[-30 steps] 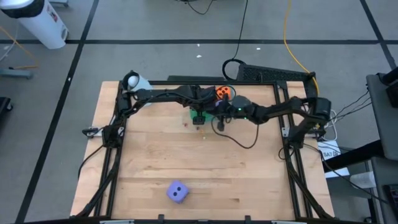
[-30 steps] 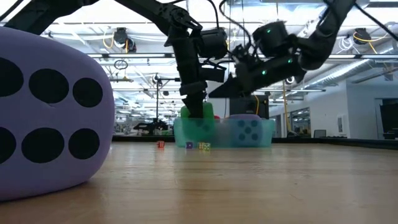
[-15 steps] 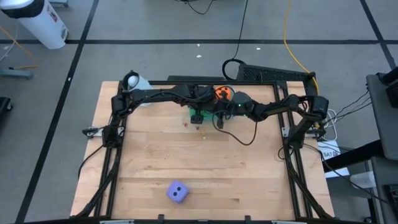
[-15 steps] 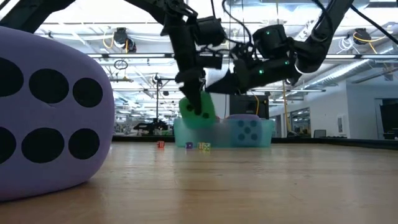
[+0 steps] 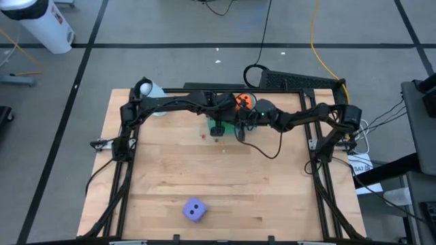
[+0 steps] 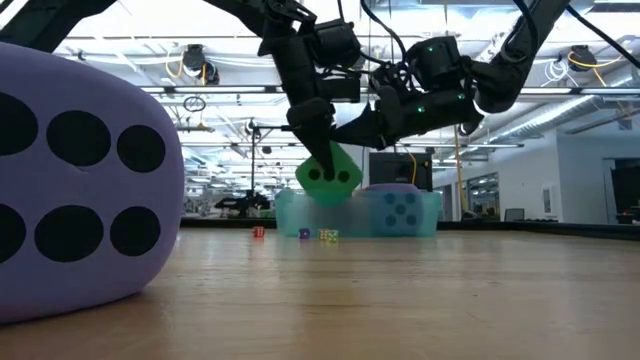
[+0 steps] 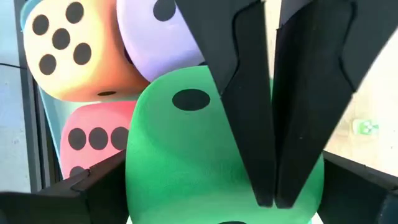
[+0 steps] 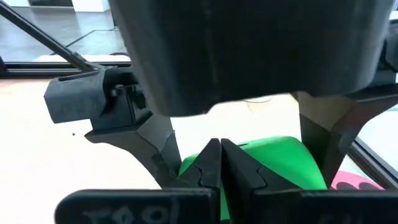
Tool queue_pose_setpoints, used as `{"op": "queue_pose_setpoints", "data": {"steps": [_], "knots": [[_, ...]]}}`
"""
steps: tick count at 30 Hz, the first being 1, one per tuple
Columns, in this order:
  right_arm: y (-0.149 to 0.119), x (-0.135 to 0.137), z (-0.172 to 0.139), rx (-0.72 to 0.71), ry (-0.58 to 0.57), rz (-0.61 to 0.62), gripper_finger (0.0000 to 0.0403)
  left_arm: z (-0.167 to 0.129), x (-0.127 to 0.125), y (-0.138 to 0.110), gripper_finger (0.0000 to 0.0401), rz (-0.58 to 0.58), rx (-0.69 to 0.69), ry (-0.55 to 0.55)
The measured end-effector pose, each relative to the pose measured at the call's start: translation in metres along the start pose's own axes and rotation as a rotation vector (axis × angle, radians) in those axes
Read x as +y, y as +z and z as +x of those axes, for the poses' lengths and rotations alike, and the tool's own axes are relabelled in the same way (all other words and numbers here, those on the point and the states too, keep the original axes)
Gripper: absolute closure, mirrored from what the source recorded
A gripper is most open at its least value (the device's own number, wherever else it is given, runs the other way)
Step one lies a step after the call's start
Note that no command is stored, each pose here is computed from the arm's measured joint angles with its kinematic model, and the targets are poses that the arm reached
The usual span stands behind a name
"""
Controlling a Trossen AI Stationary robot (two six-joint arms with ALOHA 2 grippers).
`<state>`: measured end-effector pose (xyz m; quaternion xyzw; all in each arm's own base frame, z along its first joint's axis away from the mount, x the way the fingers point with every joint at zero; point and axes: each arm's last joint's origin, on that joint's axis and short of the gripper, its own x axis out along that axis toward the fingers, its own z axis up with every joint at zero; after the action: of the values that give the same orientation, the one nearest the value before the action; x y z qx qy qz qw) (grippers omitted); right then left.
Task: Pick & Place Dice
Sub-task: Put the big green dice into the bin
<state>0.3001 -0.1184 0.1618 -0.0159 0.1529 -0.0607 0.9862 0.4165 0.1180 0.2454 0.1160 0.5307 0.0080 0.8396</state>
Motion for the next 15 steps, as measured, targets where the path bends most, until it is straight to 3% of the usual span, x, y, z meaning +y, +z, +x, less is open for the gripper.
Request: {"op": "queue_pose_setpoints", "data": {"steps": [15], "knots": [[-0.0073, 0.0006, -0.0003, 0.066, 0.002, 0.030, 0.0399, -0.0069, -0.0028, 0.0033, 0.0001, -0.015, -0.017, 0.020]]}}
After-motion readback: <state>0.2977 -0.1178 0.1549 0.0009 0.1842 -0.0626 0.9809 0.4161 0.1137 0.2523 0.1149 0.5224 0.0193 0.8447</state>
